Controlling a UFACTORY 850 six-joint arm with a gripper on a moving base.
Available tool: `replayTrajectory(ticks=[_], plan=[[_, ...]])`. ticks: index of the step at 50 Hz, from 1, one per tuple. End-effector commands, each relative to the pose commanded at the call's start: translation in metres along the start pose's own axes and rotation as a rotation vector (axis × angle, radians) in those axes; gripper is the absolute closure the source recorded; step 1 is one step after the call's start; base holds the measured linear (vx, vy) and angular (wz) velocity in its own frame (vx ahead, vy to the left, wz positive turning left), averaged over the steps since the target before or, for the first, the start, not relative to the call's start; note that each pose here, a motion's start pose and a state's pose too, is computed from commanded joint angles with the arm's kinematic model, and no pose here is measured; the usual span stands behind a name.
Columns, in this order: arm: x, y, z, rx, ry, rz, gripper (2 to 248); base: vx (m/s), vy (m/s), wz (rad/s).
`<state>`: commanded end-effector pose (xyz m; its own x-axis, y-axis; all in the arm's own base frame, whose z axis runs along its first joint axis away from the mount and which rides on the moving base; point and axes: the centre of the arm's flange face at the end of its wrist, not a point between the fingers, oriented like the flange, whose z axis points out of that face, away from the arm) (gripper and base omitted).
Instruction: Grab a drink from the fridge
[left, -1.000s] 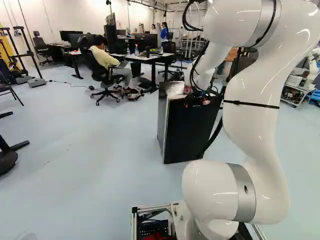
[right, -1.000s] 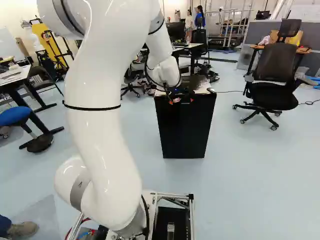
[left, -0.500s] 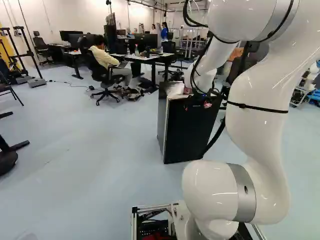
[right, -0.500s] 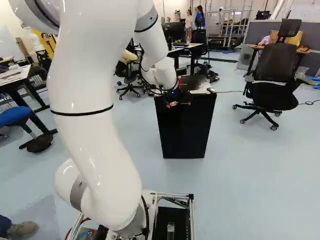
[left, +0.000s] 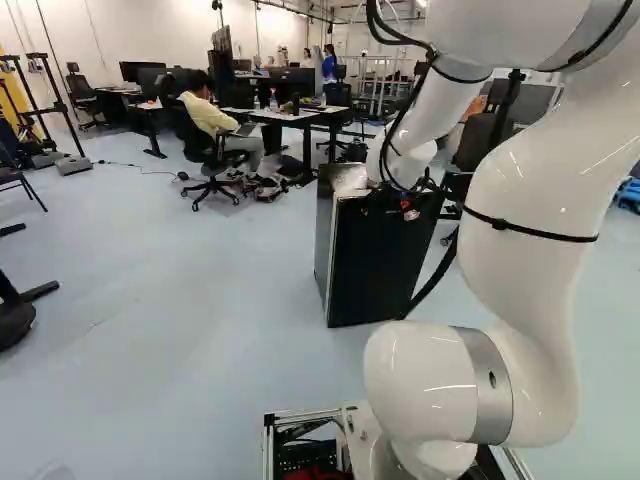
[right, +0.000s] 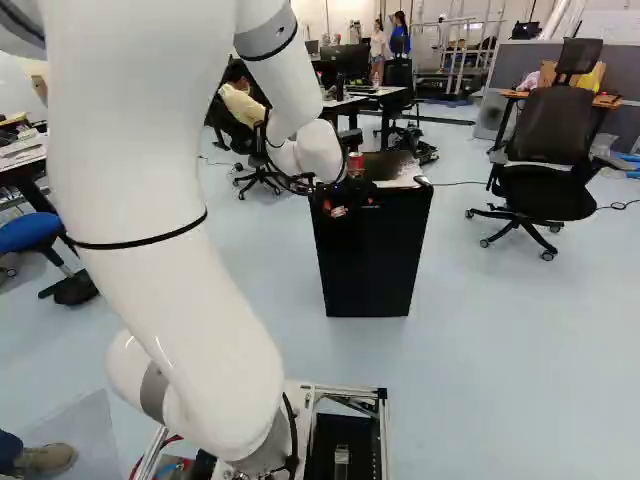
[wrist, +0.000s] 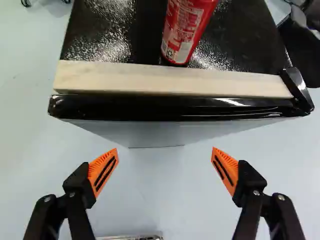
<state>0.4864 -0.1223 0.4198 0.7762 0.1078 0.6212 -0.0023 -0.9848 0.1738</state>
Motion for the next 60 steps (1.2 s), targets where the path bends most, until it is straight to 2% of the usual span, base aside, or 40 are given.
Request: replayTrajectory(ticks=[15,32,49,60], plan=[[0.014,-0.017,-0.005,0.022,0.161,-0.022,3,0.000,0.000,0.000],[0.044,-0.014,0.005,0.018,0.338,0.009,3,0.000,0.000,0.000],[0.067,0.002,0.024,-0.011,0.397,0.072,3,0.000,0.000,0.000],[0.076,0.013,0.045,-0.030,0.415,0.116,3,0.000,0.000,0.000]])
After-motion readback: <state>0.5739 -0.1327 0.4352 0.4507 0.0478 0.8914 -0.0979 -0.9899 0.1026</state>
